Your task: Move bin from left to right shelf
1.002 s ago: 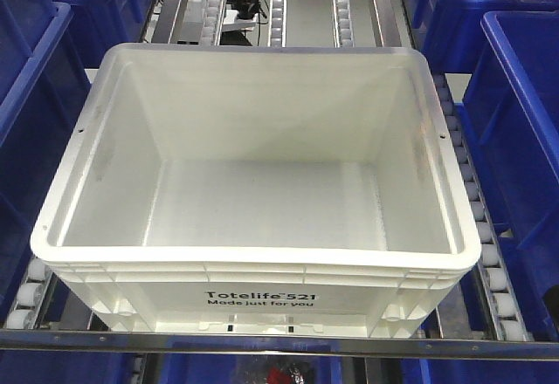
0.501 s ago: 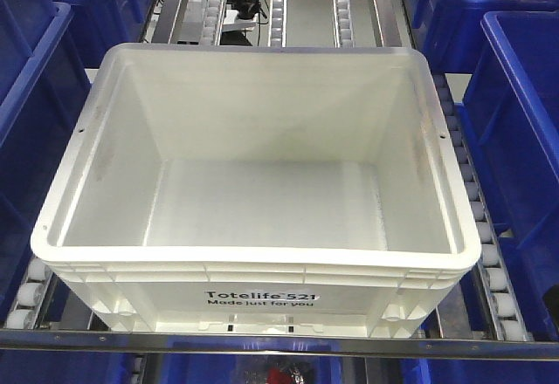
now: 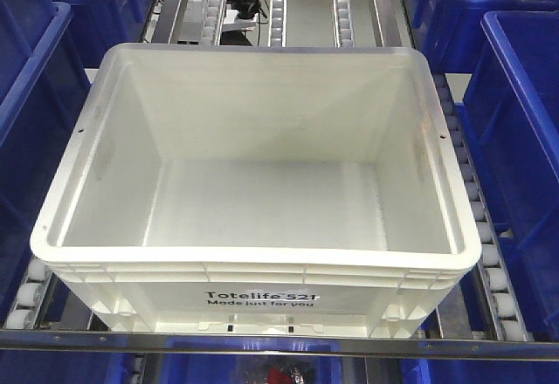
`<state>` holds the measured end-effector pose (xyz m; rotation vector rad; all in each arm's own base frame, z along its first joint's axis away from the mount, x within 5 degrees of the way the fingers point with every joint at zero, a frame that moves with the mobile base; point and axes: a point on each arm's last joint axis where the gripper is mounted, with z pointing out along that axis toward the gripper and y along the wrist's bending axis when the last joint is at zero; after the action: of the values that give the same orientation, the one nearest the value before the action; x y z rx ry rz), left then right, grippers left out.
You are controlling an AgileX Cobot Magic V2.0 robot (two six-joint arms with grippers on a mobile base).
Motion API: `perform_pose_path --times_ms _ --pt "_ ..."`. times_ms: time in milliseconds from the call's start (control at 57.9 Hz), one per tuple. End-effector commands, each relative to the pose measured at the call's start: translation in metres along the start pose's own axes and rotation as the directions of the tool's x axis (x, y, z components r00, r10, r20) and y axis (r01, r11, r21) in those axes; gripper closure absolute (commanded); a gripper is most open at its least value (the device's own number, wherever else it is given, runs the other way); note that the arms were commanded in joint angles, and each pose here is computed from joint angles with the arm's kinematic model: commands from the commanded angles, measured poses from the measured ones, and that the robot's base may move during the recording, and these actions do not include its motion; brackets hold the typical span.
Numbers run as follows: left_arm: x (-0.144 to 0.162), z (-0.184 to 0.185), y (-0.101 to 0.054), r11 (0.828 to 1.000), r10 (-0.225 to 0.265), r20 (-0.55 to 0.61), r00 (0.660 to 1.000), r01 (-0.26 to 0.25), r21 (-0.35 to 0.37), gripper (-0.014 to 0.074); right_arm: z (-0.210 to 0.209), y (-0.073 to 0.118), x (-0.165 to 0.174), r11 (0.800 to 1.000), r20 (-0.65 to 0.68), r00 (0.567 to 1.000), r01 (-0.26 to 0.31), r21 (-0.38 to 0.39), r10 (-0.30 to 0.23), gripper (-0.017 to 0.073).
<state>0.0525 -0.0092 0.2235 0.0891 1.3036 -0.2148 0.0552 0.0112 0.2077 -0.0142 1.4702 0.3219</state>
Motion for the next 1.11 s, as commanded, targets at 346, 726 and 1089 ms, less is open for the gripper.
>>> perform_pose_path --times_ms 346,726,1089 --pt "-0.1 0.021 -0.015 0.996 -0.025 -0.272 0.962 0.047 0.078 0.06 0.002 0.028 -0.099 0.994 -0.087 0.994 0.063 -0.087 -0.071 0.0567" --pt "-0.12 0.091 -0.021 0.994 -0.04 -0.498 0.867 0.087 0.072 0.06 0.079 0.045 -0.142 0.991 -0.525 0.845 0.037 -0.127 -0.098 0.0567" --pt "-0.121 0.099 -0.02 0.994 -0.043 -0.463 0.885 0.082 0.065 0.0559 0.102 0.045 -0.132 0.994 -0.564 0.824 -0.014 -0.108 -0.05 0.0543"
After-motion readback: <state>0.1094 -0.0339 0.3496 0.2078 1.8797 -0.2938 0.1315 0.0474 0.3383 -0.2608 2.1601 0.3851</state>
